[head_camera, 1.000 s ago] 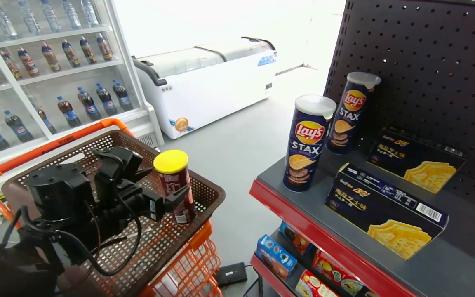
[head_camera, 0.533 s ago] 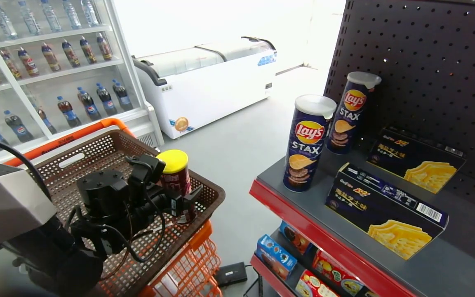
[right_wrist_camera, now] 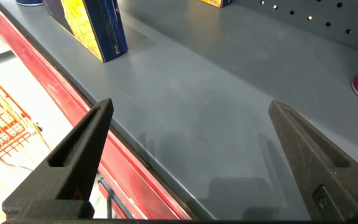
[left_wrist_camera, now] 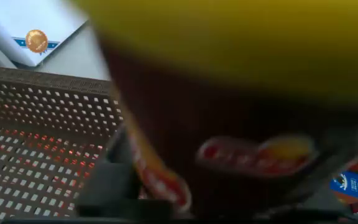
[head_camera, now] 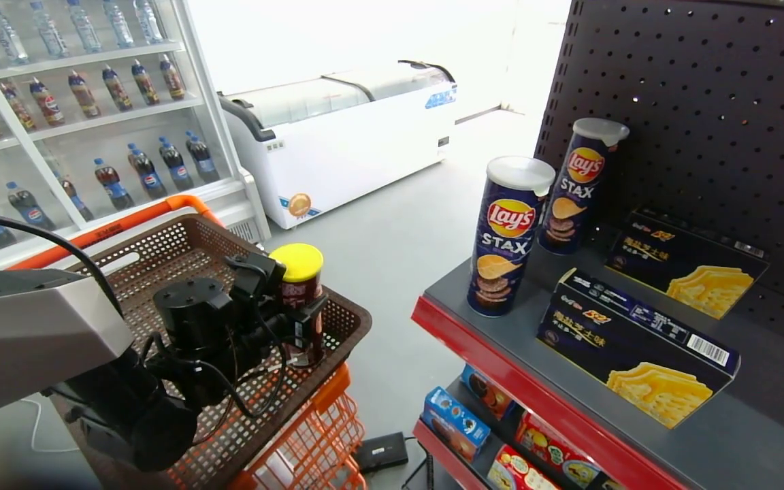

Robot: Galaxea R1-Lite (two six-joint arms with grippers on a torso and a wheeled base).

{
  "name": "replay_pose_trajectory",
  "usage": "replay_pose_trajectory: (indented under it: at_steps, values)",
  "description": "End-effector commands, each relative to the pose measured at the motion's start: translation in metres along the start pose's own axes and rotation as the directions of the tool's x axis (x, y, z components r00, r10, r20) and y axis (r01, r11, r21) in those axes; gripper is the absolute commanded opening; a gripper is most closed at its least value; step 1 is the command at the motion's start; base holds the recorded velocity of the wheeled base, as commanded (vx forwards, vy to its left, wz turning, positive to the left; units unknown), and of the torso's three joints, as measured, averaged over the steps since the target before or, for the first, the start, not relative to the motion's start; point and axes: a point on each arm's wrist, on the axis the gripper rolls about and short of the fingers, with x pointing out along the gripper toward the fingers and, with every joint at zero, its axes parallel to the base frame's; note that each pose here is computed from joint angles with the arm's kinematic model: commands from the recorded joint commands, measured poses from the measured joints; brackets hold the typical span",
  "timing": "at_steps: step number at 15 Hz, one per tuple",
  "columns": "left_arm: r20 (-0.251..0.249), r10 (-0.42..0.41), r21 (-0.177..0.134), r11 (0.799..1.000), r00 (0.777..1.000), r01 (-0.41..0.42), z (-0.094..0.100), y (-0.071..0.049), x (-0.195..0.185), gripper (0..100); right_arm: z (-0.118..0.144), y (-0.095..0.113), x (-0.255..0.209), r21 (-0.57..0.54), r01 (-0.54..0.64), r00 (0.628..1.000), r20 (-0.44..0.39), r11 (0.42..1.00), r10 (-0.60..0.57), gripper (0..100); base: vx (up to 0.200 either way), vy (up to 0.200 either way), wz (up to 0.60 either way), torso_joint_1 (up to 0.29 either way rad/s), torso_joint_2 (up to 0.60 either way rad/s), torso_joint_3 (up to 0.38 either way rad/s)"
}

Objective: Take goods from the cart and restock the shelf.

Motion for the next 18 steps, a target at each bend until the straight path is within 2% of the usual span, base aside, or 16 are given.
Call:
replay_pose_trajectory:
  at_steps: [1,3,4,5,7,8,10,11,12,14,15,17,18]
  values:
    - [0.011,0.006,0.006,1.0,1.0,-0.006,0.005,0.002,-0.002,0,0.0,0.0,0.0,-0.001,0.0,1.0,0.0,1.0,0.0,100,0.0,0.0,0.0,0.0,0.0,0.0]
    - [0.046,0.01,0.054,0.998,0.999,-0.012,0.02,0.003,-0.01,0,0.0,0.0,0.0,-0.001,0.0,1.0,0.0,1.0,0.0,100,0.0,0.0,0.0,0.0,0.0,0.0]
    - [0.037,0.006,0.066,0.998,0.999,-0.008,0.024,0.002,-0.013,0,0.0,0.0,0.0,-0.001,0.0,1.0,0.0,1.0,0.0,100,0.0,0.0,0.0,0.0,0.0,0.0]
    - [0.039,0.003,0.07,0.998,0.999,-0.005,0.03,0.001,-0.015,0,0.0,0.0,0.0,-0.001,0.0,1.0,0.0,1.0,0.0,100,0.0,0.0,0.0,0.0,0.0,0.0]
    - [0.066,-0.008,0.069,0.998,0.998,0.004,0.055,-0.002,-0.029,0,0.0,0.0,0.0,-0.001,0.0,1.0,0.0,1.0,0.0,100,0.0,0.0,0.0,0.0,0.0,0.0]
    - [0.06,-0.015,0.069,0.998,0.998,0.011,0.069,-0.003,-0.042,0,0.0,0.0,0.0,-0.001,0.0,1.0,0.0,1.0,0.0,100,0.0,0.0,0.0,0.0,0.0,0.0]
    - [0.021,-0.019,0.058,0.998,1.0,0.018,0.09,-0.003,-0.072,0,0.0,0.0,0.0,-0.001,0.0,1.0,0.0,1.0,0.0,100,0.0,0.0,0.0,0.0,0.0,0.0]
    - [0.011,-0.022,0.057,0.998,1.0,0.021,0.093,-0.004,-0.077,0,0.0,0.0,0.0,-0.001,0.0,1.0,0.0,1.0,0.0,100,0.0,0.0,0.0,0.0,0.0,0.0]
    - [0.009,-0.05,0.043,0.998,0.999,0.049,0.109,-0.006,-0.098,0,0.0,0.0,0.0,-0.001,0.0,1.0,0.0,1.0,0.0,100,0.0,0.0,0.0,0.0,0.0,0.0]
    - [0.052,-0.137,-0.013,0.99,0.989,0.138,0.124,-0.022,-0.118,0,0.0,0.0,0.0,-0.001,0.0,1.0,0.0,1.0,0.0,100,0.0,0.0,0.0,0.0,0.0,0.0]
    - [0.078,-0.157,-0.021,0.987,0.984,0.159,0.13,-0.028,-0.126,0,0.0,0.0,0.0,-0.001,0.0,1.0,0.0,1.0,0.0,100,0.0,0.0,0.0,0.0,0.0,0.0]
    - [0.089,-0.184,-0.016,0.982,0.979,0.186,0.129,-0.036,-0.143,0,0.0,0.0,0.0,-0.001,0.0,1.0,0.0,1.0,0.0,100,0.0,0.0,0.0,0.0,0.0,0.0]
    - [0.097,-0.221,-0.013,0.975,0.971,0.223,0.13,-0.044,-0.152,0,0.0,0.0,0.0,-0.001,0.0,1.0,0.0,1.0,0.0,100,0.0,0.0,0.0,0.0,0.0,0.0]
